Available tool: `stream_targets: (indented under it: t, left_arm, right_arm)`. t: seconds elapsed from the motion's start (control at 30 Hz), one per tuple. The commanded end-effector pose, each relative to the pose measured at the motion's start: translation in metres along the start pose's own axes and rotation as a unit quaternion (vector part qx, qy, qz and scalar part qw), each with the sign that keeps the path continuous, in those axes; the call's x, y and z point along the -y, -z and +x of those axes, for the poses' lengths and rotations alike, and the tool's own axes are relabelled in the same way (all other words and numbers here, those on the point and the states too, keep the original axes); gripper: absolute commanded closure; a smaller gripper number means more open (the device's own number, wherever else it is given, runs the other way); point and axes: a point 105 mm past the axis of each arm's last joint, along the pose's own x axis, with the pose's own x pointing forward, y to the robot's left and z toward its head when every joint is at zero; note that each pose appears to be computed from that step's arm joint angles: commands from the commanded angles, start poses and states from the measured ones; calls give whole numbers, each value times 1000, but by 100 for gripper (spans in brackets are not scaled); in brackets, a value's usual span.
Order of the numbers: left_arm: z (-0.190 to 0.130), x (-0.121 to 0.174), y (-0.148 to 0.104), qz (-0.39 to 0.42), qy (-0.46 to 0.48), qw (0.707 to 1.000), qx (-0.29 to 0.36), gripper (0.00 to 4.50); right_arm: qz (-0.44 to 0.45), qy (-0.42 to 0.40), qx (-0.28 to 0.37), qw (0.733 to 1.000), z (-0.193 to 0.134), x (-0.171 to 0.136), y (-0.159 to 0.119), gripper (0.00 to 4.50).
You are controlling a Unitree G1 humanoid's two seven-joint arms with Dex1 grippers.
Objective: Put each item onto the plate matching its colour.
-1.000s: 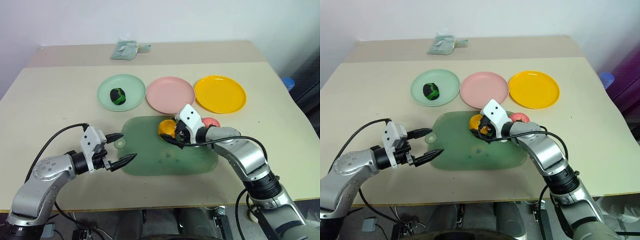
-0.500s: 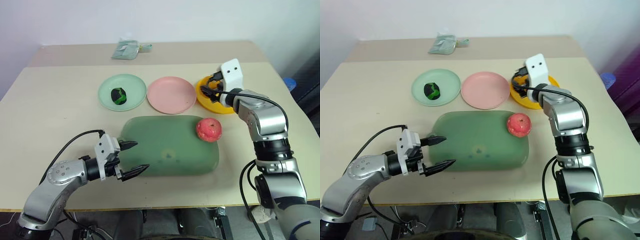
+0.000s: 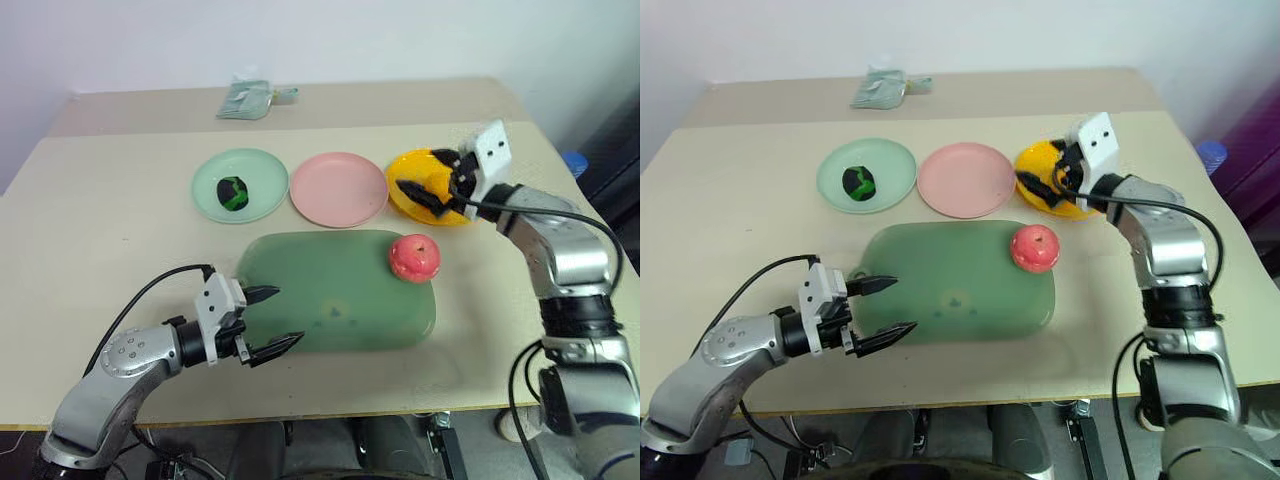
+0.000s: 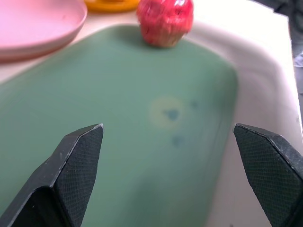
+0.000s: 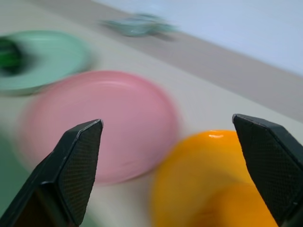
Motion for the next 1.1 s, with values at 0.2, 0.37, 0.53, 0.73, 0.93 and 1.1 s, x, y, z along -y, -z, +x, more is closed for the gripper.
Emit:
stream_targets:
  t: [0.2, 0.37, 0.53, 0.73, 0.93, 1.1]
  left_arm:
    - [1, -3, -11, 28, 14, 999, 11, 0]
    - [1, -5, -11, 30, 13, 999, 11, 0]
    - [-4, -11, -9, 27, -4, 1000, 6, 0]
    - [-12, -22, -9, 24, -46, 999, 10, 0]
    - [-18, -19, -9, 23, -73, 997, 13, 0]
    - [-37, -30, -4, 20, -140, 990, 9, 0]
  right_arm:
    - [-2, -94, -114, 989, -30, -41, 55, 4]
    - [5, -75, -70, 995, -16, -40, 40, 116]
    - [3, -56, 7, 998, 11, -40, 4, 134]
    - [53, 26, 10, 998, 97, -33, -18, 134]
    - [61, 57, 11, 996, 123, -19, -22, 30]
    - [-10, 0, 74, 997, 77, -12, -39, 14]
